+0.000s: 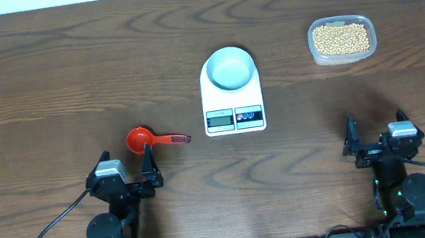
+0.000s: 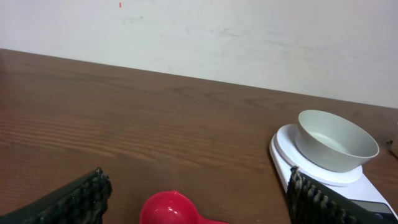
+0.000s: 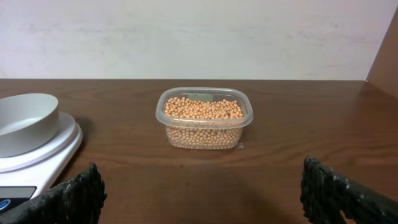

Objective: Scoop item into bowl and weigh 50g on scale

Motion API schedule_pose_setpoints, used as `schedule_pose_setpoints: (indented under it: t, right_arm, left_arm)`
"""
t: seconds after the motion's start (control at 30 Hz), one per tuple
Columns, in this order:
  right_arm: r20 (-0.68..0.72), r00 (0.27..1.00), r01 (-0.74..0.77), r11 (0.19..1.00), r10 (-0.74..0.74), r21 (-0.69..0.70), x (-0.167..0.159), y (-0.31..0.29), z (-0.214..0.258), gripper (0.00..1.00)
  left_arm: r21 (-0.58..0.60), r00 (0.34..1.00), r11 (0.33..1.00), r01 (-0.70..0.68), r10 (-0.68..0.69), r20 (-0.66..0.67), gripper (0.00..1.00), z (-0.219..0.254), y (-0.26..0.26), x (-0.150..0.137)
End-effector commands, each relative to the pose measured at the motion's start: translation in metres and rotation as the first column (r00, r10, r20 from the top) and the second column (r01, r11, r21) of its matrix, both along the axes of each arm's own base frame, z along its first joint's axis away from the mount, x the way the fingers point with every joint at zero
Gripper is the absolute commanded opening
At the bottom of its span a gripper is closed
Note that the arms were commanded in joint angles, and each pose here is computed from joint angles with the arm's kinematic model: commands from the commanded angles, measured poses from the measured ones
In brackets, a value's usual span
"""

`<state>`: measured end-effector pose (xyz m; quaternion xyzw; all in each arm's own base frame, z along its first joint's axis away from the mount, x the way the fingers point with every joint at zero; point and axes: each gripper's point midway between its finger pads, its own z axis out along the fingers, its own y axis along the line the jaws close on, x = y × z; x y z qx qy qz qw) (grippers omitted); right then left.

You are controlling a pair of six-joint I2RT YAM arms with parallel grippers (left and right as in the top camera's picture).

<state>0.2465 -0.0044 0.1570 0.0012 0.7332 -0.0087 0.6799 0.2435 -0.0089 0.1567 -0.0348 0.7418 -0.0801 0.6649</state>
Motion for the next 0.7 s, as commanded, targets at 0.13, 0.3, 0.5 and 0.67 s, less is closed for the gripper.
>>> schedule_pose_setpoints:
  t: [0.13, 0.3, 0.5, 0.67]
  right_arm:
    - [-0.007, 1.000, -0.007, 1.000, 0.007, -0.012, 0.0000, 0.0016, -0.0021, 0.99]
    - [-0.007, 1.000, -0.007, 1.000, 0.007, -0.012, 0.0000, 0.0015, -0.0021, 0.99]
    - [-0.007, 1.000, -0.007, 1.000, 0.007, -0.012, 0.0000, 0.0016, -0.0021, 0.99]
    - [-0.007, 1.000, -0.007, 1.000, 0.007, -0.012, 0.0000, 0.0015, -0.0021, 0.99]
  left_arm:
    - [-0.012, 0.999, 1.000, -0.008, 0.008, -0.035, 0.93, -0.0158, 0.0012, 0.0006]
    - [-0.013, 0.999, 1.000, -0.007, 0.007, -0.033, 0.93, -0.0153, 0.0009, 0.0006]
    - [-0.013, 0.999, 1.000, -0.007, 0.007, -0.033, 0.93, -0.0152, 0.0009, 0.0006]
    - [-0.036, 0.999, 0.999, -0.010, 0.009, -0.032, 0.94, -0.0145, 0.0009, 0.0007]
